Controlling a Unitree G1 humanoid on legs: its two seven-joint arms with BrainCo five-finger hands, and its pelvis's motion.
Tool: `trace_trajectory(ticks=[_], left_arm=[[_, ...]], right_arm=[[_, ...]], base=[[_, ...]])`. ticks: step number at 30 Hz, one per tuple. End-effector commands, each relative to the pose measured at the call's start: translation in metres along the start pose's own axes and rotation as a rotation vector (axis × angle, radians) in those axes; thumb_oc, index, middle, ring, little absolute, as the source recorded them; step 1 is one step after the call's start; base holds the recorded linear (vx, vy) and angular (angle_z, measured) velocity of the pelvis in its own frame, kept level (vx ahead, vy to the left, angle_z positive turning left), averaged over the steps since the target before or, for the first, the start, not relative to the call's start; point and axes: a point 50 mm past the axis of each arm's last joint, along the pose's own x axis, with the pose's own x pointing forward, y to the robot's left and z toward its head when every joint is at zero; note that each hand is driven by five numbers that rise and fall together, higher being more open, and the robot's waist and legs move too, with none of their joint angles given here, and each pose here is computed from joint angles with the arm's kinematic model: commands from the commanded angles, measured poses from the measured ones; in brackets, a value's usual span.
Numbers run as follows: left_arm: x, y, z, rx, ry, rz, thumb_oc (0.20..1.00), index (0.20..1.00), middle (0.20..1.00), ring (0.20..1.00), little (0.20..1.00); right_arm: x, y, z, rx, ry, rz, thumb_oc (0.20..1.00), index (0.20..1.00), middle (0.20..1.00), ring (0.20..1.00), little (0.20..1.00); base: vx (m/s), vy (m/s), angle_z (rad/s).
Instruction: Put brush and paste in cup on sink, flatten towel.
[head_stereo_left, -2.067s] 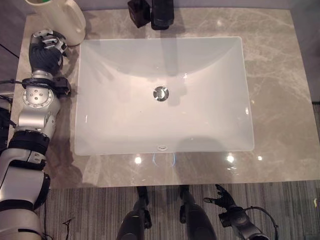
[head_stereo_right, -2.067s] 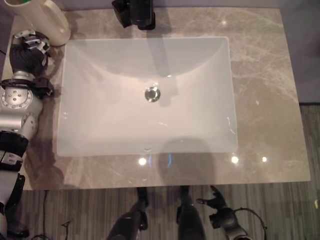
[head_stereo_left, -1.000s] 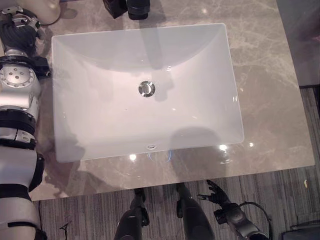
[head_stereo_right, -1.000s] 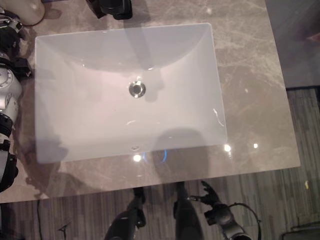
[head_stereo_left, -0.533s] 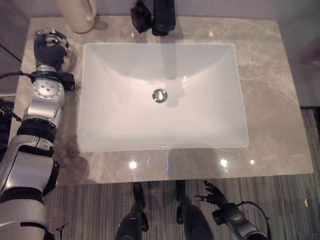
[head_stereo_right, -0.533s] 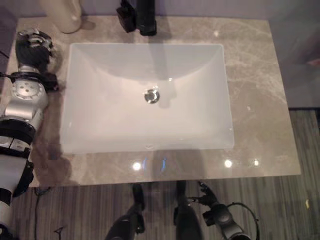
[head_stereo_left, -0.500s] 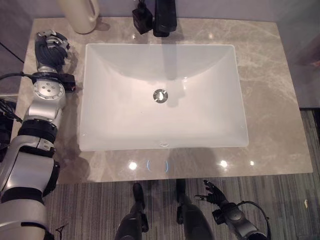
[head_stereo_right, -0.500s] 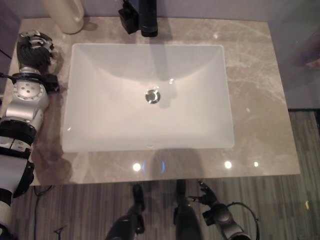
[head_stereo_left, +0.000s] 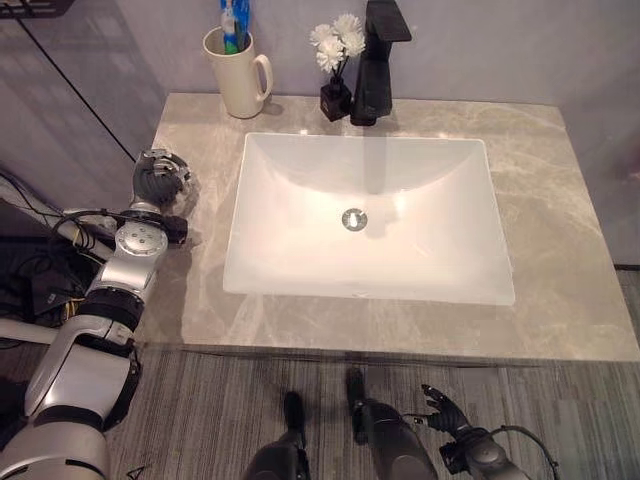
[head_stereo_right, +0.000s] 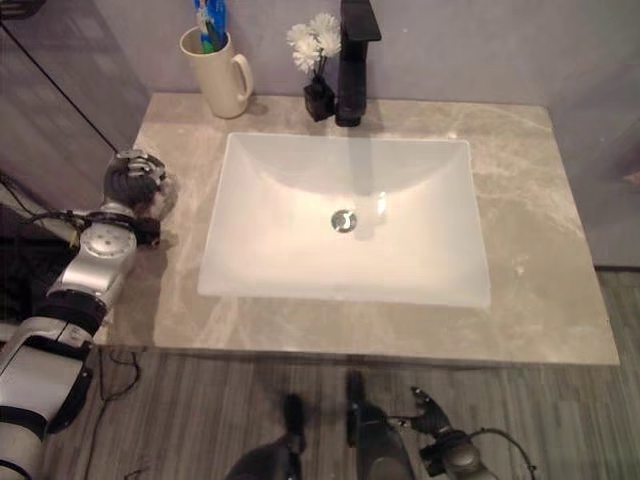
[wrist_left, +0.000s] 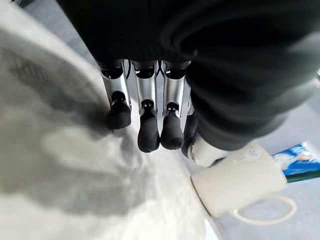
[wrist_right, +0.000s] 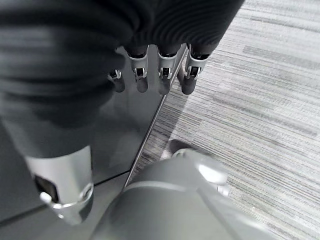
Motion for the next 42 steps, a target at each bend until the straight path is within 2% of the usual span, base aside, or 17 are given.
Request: trace_trajectory(ticks=[1,7,10,20,28,36,42], left_arm=[[0.001,-0.004,0.013,-0.046,-0.073,0.001,0.200,0.200,0.200,0.200,0.200],[0.001,-0.039,0.025,-0.147,-0.091,-0.063,0.200,0.200,0.200,0.200,0.200],[0.002,-0.043,0.026,-0.144,-0.092,-0.083,0.200,0.200,0.200,0.200,0.200],[0.000,-0.019,0.004,-0.110,-0.018,-0.003,0.200,0.200,0.200,0.200,0.200],[0.008,0.002,0.010,-0.092,-0.026,0.057,0.200,0.200,0.200,0.200,0.200],[0.020,0.012,0.032,-0.085,-0.075,0.101,0.200,0.200,0.200,0.200,0.200],[0.034,0.013,0.074,-0.107,-0.170,0.121,0.200,0.200,0.200,0.200,0.200]], right_arm=[[-0.006,-0.008,-0.009,0.012,0.006,-0.030,1.000,1.000,1.000,1.000,1.000],[-0.008,-0.026,-0.010,0.016,0.011,-0.092,1.000,1.000,1.000,1.000,1.000],[-0.008,-0.027,-0.010,0.023,0.011,-0.100,1.000,1.000,1.000,1.000,1.000],[-0.005,-0.024,-0.005,-0.054,-0.003,-0.097,1.000,1.000,1.000,1.000,1.000],[0.005,-0.020,0.015,-0.086,-0.042,-0.082,1.000,1.000,1.000,1.000,1.000],[0.009,-0.012,0.026,-0.104,-0.080,-0.048,1.000,1.000,1.000,1.000,1.000],[0.010,-0.010,0.031,-0.080,-0.098,-0.033,1.000,1.000,1.000,1.000,1.000]], base=[[0.11,-0.085,0.70],[0.07,-0.076,0.33],[0.02,0.019,0.39],[0.16,0.092,-0.17],[0.06,0.214,-0.39],[-0.02,0.079,-0.19],[0.00,-0.003,-0.01]])
